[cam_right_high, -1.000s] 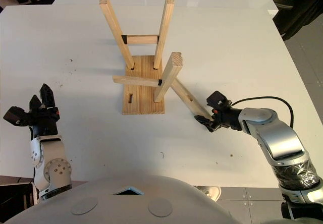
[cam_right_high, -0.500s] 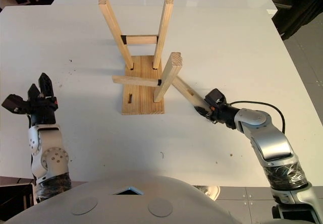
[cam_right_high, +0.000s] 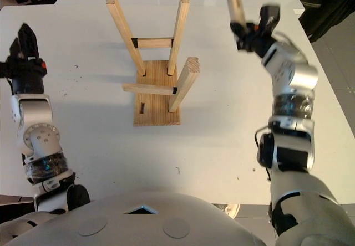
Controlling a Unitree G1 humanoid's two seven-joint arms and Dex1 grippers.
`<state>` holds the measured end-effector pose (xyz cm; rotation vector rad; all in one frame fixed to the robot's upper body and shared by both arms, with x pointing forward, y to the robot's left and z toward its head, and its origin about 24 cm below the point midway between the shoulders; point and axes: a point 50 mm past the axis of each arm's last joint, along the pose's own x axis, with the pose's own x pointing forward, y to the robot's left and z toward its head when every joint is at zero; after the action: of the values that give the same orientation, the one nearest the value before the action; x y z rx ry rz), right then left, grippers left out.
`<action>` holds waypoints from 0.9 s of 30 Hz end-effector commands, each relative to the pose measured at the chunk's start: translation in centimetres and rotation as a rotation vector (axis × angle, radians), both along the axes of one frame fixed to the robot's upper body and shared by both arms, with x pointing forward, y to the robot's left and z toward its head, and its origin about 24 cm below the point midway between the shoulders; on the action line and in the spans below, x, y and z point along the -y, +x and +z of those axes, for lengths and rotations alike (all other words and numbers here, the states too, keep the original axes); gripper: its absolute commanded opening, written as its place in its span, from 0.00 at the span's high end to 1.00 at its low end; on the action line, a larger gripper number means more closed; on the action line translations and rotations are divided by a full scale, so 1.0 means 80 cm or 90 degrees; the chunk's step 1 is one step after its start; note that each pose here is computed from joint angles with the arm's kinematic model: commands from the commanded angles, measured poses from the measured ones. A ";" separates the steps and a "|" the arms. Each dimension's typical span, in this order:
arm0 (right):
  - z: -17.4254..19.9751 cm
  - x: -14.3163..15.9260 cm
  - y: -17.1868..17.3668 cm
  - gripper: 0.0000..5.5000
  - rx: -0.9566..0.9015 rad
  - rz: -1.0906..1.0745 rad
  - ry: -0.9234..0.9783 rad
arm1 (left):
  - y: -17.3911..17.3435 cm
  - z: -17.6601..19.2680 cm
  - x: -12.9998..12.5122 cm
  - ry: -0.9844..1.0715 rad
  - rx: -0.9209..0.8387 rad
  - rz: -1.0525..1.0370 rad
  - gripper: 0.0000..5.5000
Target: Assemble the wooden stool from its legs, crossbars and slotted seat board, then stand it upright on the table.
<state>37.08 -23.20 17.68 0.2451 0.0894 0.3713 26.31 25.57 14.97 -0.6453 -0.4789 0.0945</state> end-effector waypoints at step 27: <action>0.272 -0.098 -0.147 0.62 0.380 0.881 0.542 | -0.070 0.169 0.120 0.037 0.387 -0.411 0.38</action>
<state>25.88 -15.25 38.62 0.9165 -0.5256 1.8334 20.87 16.12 28.60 -0.7410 -0.8390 -0.7392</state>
